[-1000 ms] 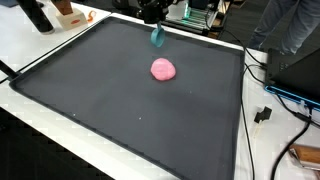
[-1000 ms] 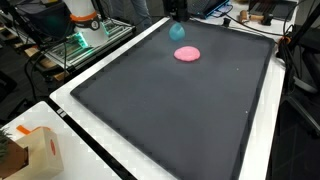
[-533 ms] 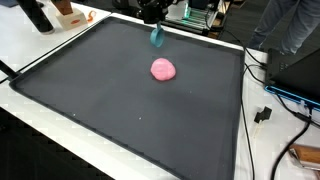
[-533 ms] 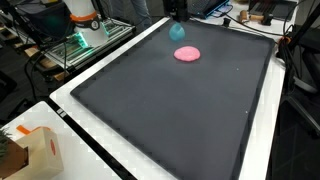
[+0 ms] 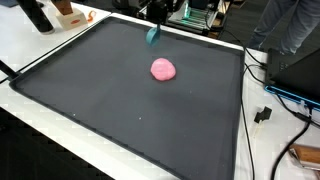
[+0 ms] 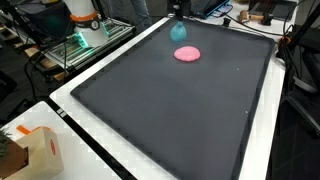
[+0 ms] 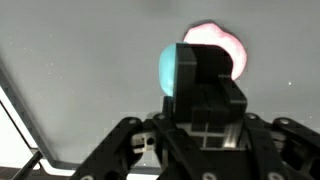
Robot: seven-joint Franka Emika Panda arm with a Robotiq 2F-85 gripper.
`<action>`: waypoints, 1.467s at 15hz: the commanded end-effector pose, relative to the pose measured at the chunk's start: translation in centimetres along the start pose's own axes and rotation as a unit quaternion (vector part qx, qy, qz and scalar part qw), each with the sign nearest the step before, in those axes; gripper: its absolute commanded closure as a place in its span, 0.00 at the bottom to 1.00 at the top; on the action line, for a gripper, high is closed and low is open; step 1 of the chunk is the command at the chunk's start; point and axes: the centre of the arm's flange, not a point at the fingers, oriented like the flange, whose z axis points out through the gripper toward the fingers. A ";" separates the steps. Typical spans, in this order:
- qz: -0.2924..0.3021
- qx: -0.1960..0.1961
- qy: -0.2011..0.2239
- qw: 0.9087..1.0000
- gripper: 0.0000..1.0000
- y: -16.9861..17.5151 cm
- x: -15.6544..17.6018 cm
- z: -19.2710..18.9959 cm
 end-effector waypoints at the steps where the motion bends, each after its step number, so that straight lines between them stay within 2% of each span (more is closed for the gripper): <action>1: 0.014 -0.071 0.038 0.997 0.75 -3.8 -0.2 -0.3; 5: 0.041 -0.141 0.075 0.986 0.75 -6.6 -0.2 0.3; 9: 0.077 -0.205 0.089 0.972 0.75 -8.2 0.5 2.0; 15: 0.128 -0.272 0.058 0.952 0.75 -9.4 2.0 5.1; 22: 0.168 -0.322 0.043 0.931 0.75 -10.2 2.8 8.5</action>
